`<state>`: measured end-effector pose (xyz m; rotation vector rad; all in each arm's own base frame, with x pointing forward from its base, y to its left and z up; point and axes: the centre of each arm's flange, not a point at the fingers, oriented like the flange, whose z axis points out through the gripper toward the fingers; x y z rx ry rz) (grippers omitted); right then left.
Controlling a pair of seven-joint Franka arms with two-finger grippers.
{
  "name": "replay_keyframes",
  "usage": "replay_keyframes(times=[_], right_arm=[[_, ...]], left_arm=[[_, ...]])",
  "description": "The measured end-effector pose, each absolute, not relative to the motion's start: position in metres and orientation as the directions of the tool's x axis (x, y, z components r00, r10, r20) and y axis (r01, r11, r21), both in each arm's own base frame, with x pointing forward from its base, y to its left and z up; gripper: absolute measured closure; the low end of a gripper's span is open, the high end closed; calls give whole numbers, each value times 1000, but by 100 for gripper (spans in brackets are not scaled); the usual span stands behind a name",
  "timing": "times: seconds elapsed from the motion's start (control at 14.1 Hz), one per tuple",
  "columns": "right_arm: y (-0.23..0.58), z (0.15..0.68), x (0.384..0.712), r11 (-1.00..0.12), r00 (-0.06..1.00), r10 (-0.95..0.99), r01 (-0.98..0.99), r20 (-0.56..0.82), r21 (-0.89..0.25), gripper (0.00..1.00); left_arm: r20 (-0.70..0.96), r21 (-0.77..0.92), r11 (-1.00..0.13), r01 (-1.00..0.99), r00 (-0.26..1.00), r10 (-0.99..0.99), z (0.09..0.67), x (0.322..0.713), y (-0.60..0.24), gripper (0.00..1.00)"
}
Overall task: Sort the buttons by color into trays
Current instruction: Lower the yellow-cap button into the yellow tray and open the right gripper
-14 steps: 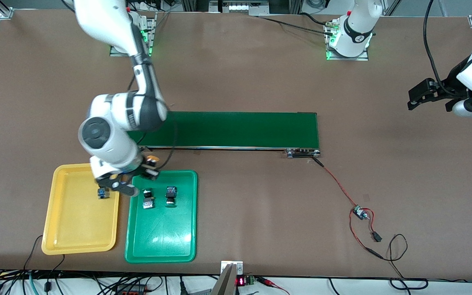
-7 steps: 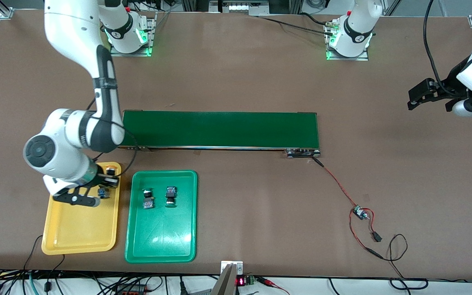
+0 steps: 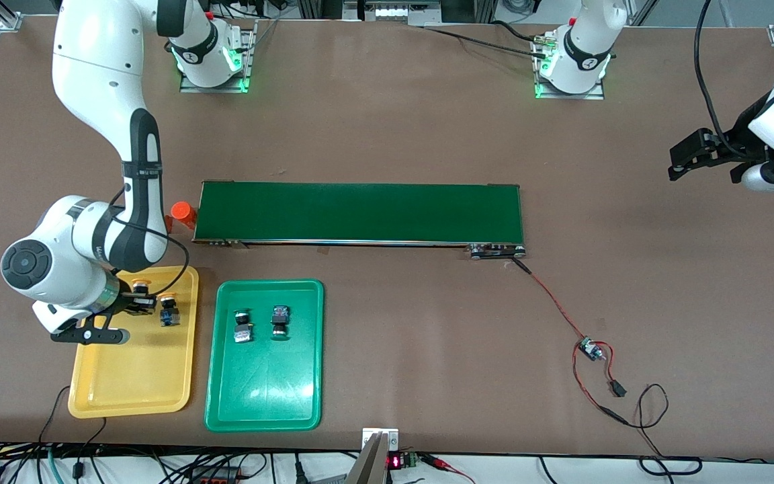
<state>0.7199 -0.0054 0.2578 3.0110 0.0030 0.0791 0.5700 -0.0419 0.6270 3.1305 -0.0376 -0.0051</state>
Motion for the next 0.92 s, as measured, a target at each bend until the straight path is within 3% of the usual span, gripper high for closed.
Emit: replay_keyframes(times=[0.92], right_arm=[[-36, 205, 729, -979, 981, 148, 128, 125, 158, 59]], left_arm=[[-3, 11, -1000, -24, 1000, -24, 627, 570, -42, 0]])
